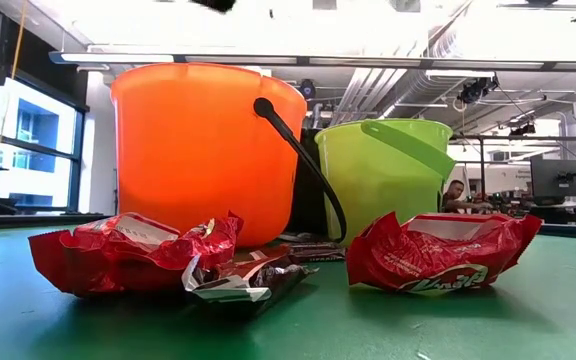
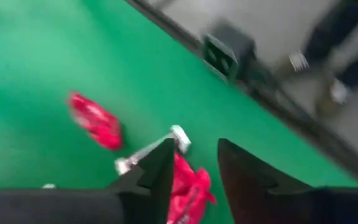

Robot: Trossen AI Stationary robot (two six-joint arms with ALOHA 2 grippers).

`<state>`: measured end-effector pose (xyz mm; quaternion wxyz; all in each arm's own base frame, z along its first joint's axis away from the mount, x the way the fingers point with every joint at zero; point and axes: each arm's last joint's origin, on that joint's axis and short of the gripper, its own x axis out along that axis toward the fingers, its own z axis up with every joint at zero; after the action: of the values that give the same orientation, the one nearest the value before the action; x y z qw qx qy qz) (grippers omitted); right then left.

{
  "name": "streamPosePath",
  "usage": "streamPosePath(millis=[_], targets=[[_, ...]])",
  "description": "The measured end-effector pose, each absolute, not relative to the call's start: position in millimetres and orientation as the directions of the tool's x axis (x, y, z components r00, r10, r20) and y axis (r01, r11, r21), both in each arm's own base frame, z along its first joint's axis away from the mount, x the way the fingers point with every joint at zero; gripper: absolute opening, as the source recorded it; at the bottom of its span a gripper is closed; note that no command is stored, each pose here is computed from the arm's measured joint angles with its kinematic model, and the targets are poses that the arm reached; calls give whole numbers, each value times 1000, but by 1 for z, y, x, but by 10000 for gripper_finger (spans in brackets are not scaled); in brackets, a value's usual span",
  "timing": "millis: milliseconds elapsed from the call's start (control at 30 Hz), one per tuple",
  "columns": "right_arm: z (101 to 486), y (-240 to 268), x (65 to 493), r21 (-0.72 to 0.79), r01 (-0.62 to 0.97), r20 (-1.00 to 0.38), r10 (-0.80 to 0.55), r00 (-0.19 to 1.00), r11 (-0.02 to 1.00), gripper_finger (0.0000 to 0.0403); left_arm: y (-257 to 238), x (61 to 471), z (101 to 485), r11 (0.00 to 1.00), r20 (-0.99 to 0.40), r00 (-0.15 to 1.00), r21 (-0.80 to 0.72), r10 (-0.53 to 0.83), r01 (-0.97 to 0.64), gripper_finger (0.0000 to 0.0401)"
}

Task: Sort candy by brand, put in halloween buckets
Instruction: Put the brown chocolate bar into orange bucket

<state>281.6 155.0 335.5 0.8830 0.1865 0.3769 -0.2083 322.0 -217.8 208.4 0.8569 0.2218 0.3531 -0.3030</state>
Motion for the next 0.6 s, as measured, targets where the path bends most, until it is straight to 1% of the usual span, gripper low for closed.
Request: streamPosePath(millis=[67,133,233,333,500,600], targets=[[335,160,278,190,514,-745,-218,631,837,204,-220,326,191,670,-769,519,164,-372,724,138],[334,164,277,196,528,-741,-228,631,827,204,-221,330,176,629,-789,497,187,-362,755,160],[331,167,276,191,551,-737,-252,627,813,204,-224,339,158,584,-782,506,232,-364,778,179],[325,169,279,180,561,-745,-260,614,808,204,-225,348,145,570,-762,530,263,-372,779,185],[313,174,285,159,583,-761,-278,587,797,204,-218,360,140,580,-730,573,298,-374,758,186],[306,176,289,151,597,-768,-287,572,788,204,-210,364,137,562,-736,564,304,-373,769,186]])
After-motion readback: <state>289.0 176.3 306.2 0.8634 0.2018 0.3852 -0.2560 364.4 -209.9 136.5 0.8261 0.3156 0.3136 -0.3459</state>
